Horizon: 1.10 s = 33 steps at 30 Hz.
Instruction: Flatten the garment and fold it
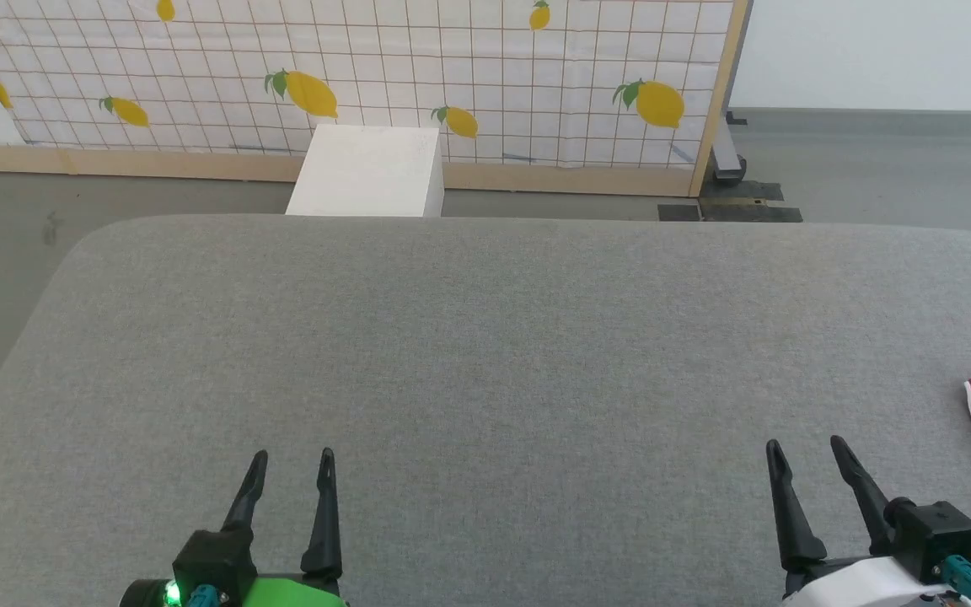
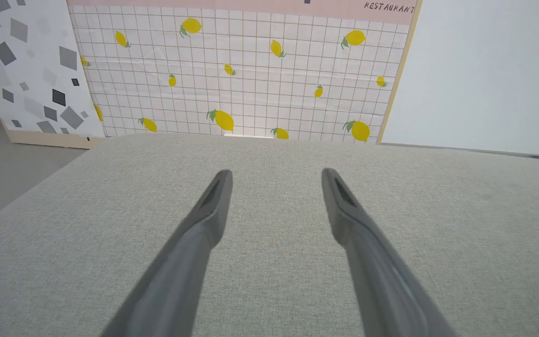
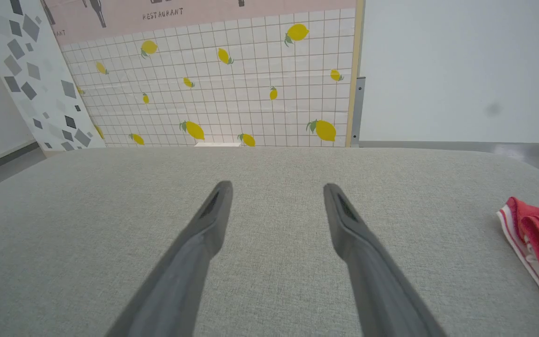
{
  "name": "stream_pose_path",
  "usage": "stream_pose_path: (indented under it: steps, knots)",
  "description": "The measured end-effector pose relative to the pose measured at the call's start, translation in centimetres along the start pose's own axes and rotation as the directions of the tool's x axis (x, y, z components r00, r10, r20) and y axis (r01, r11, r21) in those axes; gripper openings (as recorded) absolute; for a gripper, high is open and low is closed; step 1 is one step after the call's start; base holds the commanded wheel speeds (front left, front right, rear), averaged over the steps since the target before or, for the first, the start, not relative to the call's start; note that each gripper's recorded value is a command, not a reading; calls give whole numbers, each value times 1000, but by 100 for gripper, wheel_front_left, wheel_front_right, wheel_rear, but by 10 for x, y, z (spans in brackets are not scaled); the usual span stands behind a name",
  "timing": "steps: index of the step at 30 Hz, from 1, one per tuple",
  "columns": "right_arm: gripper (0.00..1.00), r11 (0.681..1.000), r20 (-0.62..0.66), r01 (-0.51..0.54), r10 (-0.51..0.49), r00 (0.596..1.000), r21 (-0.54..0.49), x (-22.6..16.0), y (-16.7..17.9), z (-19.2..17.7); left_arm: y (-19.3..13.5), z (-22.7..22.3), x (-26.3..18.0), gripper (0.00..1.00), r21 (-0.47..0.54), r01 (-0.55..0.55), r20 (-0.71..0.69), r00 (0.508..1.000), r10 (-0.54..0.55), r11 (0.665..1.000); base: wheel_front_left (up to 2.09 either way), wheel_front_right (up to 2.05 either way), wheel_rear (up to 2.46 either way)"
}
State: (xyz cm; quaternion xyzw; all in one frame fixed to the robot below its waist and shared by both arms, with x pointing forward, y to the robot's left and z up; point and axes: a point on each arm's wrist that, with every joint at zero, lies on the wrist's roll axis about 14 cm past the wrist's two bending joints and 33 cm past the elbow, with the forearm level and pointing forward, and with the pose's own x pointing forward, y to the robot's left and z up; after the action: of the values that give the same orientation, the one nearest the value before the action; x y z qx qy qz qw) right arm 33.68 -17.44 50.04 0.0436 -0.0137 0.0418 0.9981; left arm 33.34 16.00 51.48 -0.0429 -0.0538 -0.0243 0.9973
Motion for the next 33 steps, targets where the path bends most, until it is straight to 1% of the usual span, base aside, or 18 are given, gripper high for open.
stream_pose_path:
  steps: [1,20,33]
  knots:
    - [0,1000,-2,0,0,1000,0,0,0,0,0,0,0,0,0,1,0,1000,-1,1000,0,0,0]
    - [0,1000,-24,0,0,1000,-3,1,0,-3,1,-3,2,0,3,-3,-23,1000,3,1000,0,0,0]
    - [0,1000,-31,-6,6,999,-19,4,1,-2,3,-5,4,0,26,-3,-48,999,4,1000,0,0,0]
